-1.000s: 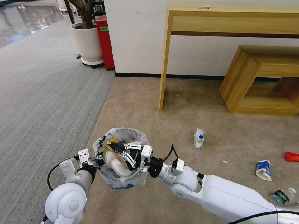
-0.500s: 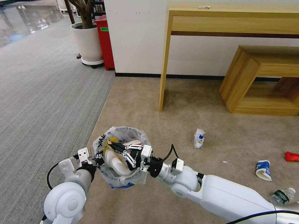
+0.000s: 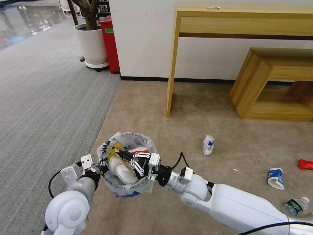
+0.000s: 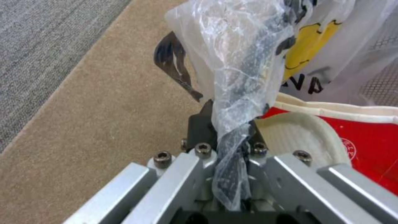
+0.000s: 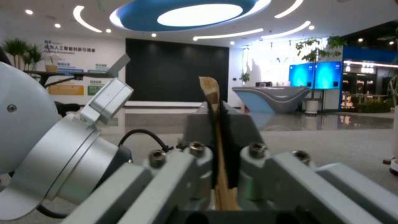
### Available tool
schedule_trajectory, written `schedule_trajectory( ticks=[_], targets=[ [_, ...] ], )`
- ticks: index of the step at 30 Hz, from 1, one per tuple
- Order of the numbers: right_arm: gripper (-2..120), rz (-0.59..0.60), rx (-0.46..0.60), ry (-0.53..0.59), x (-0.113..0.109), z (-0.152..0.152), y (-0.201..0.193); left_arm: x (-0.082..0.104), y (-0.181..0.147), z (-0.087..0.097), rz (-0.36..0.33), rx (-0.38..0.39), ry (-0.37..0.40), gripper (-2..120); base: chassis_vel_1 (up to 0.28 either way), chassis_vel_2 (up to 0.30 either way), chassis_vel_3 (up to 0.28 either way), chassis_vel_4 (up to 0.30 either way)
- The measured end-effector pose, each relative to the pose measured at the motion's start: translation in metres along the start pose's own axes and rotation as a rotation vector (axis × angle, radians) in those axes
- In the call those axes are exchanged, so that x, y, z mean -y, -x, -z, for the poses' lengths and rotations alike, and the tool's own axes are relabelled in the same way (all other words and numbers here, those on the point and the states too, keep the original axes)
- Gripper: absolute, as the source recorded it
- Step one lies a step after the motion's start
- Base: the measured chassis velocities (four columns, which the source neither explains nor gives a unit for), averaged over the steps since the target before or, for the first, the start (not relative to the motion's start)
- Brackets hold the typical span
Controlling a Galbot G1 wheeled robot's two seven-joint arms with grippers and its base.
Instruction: Pick up the trash bin and place the garbage on the floor into it.
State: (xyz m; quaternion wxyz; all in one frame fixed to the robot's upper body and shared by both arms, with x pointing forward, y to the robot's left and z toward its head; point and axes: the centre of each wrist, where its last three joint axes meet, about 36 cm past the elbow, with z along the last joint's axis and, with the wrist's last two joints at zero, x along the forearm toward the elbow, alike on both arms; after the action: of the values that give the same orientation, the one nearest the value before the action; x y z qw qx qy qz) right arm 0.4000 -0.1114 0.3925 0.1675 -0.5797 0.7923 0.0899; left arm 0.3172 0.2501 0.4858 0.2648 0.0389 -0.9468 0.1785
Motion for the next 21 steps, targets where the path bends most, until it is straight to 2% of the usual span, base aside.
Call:
schedule_trajectory(
  ticks=[1, 4, 6, 8, 11, 12, 14, 16, 18, 20, 21],
  targets=[
    [9, 0.0, 0.0, 0.0, 0.0, 0.0, 0.0, 0.0, 0.0, 0.0, 0.0, 0.0, 0.0, 0, 0.0, 0.0, 0.0, 0.0],
    [24, -0.002, -0.004, -0.002, 0.0009, -0.0005, -0.0009, 0.0004, -0.001, 0.0006, -0.003, 0.0, 0.0, 0, 0.0, 0.0, 0.0, 0.0],
    [27, -0.003, -0.004, -0.002, 0.0011, -0.0007, -0.001, 0.0004, -0.001, 0.0006, -0.002, 0.0, -0.001, 0, 0.0, 0.0, 0.0, 0.0],
    [39, -0.004, -0.005, -0.003, 0.0015, -0.0012, -0.0007, 0.0004, -0.0011, 0.0006, -0.002, 0.0, -0.001, 0, 0.0, 0.0, 0.0, 0.0],
    [44, -0.004, -0.005, -0.003, 0.0017, -0.0015, -0.0007, 0.0004, -0.0013, 0.0007, -0.003, 0.0, -0.001, 0, 0.0, 0.0, 0.0, 0.0],
    [52, -0.005, -0.006, -0.004, 0.0017, -0.0017, -0.0008, -0.0001, -0.0014, 0.001, -0.001, 0.001, 0.001, 0, 0.0, 0.0, 0.0, 0.0],
    [54, -0.005, -0.006, -0.004, 0.0017, -0.0017, -0.0008, -0.0003, -0.0014, 0.0011, -0.001, 0.001, 0.001, 0, 0.0, 0.0, 0.0, 0.0],
    [68, -0.007, -0.007, -0.004, 0.0016, -0.0022, -0.001, -0.0006, -0.0014, 0.0013, 0.0, 0.001, 0.002, 0, 0.0, 0.0, 0.0, 0.0],
    [69, -0.007, -0.007, -0.004, 0.0017, -0.0024, -0.0012, -0.0006, -0.0014, 0.0013, 0.0, 0.001, 0.002, 0, 0.0, 0.0, 0.0, 0.0],
    [81, -0.01, -0.008, -0.004, 0.0013, -0.0029, -0.0019, -0.0005, -0.0013, 0.001, -0.001, 0.001, 0.001, 0, 0.0, 0.0, 0.0, 0.0],
    [81, -0.01, -0.008, -0.004, 0.0013, -0.0029, -0.0019, -0.0005, -0.0013, 0.001, -0.001, 0.001, 0.001, 0, 0.0, 0.0, 0.0, 0.0]
  ],
)
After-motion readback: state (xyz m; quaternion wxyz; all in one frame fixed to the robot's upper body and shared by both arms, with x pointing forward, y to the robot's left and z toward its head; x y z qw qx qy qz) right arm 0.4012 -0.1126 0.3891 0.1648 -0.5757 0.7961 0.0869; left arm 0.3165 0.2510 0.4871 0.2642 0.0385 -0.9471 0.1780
